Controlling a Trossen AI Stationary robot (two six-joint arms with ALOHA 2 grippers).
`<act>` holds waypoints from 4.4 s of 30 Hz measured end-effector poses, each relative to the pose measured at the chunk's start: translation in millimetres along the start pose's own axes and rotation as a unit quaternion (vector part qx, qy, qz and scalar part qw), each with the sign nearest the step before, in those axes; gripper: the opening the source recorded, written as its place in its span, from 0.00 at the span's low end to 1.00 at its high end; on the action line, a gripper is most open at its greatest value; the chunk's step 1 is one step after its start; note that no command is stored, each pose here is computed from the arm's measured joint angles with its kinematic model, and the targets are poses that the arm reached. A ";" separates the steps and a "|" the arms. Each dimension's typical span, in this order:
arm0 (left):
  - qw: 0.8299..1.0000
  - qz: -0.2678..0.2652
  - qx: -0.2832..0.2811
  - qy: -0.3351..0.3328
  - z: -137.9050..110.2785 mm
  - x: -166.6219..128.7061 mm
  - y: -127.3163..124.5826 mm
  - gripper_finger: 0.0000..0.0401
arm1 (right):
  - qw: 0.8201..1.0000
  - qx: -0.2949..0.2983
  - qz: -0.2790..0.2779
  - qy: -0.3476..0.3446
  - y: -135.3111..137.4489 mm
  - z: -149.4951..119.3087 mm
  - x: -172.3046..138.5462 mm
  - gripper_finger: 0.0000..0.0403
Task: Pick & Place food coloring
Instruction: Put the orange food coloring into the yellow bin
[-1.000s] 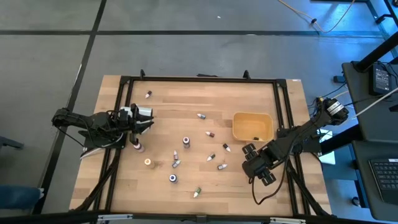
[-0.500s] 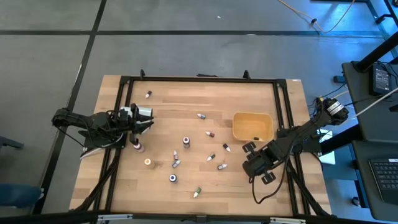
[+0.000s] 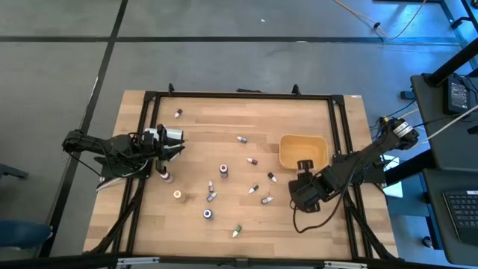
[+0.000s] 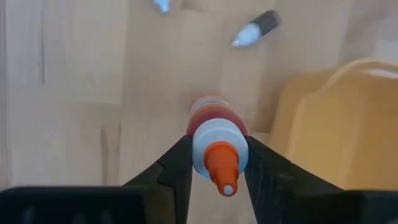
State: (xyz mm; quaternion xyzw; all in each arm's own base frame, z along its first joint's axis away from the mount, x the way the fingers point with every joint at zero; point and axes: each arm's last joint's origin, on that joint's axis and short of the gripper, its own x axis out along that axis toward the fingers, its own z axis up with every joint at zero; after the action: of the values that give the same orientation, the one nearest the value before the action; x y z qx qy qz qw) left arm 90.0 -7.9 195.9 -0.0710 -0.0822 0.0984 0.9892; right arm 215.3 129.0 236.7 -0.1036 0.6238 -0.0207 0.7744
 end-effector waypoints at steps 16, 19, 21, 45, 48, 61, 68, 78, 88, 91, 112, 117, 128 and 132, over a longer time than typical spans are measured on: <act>1.000 0.000 0.000 0.000 0.1 0.0 0.0 0.26 | 0.999 0.027 -0.012 0.037 -90.9 32.4 -41.0 0.31; 1.000 0.000 0.000 0.000 0.0 0.0 0.0 0.26 | 0.998 0.033 -0.011 0.044 -116.6 33.5 -35.8 0.31; 1.000 0.000 0.000 0.000 0.0 0.0 0.0 0.27 | 0.998 0.041 -0.015 0.040 -132.5 34.4 -32.8 0.31; 1.000 0.000 0.000 0.000 0.2 0.0 0.0 0.27 | 0.993 0.111 0.004 0.034 -195.2 3.1 50.1 0.31; 1.000 0.000 0.000 0.000 0.1 0.0 0.0 0.26 | 0.992 0.119 0.006 0.029 -199.6 2.4 50.9 0.31; 1.000 0.000 0.000 0.000 0.1 0.0 0.0 0.26 | 0.992 0.125 0.006 0.025 -201.7 2.7 51.5 0.36; 1.000 0.000 0.000 0.000 0.1 0.0 0.0 0.26 | 0.992 0.126 0.007 0.025 -201.6 2.6 51.5 0.36; 1.000 0.000 0.000 0.000 0.1 0.0 0.0 0.26 | 0.992 0.126 0.007 0.025 -201.5 2.6 51.5 0.36; 1.000 0.000 0.000 0.000 0.1 0.0 0.0 0.26 | 0.992 0.126 0.008 0.027 -201.4 2.3 51.5 0.36; 1.000 0.000 0.000 0.000 0.0 0.0 0.0 0.27 | 0.992 0.126 0.008 0.027 -201.4 2.3 51.5 0.36; 1.000 0.000 0.000 0.000 0.1 0.0 0.0 0.27 | 0.990 0.137 0.008 0.029 -201.3 1.9 51.4 0.36; 1.000 0.000 0.000 0.000 0.2 0.0 0.0 0.26 | 0.990 0.136 0.008 0.029 -201.3 1.9 51.4 0.36; 1.000 0.000 0.000 0.000 0.1 0.0 0.0 0.26 | 0.991 0.133 0.008 0.029 -201.2 2.0 51.4 0.36; 1.000 0.000 0.000 0.000 0.0 0.0 0.0 0.26 | 0.992 0.125 0.009 0.030 -201.1 1.8 51.4 0.36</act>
State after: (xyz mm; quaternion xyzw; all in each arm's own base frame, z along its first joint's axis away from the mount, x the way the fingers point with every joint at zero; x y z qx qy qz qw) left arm 90.0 -7.9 195.9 -0.0709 -0.0823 0.0987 0.9892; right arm 248.0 -75.7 225.0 0.0002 0.6398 -0.0950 0.7626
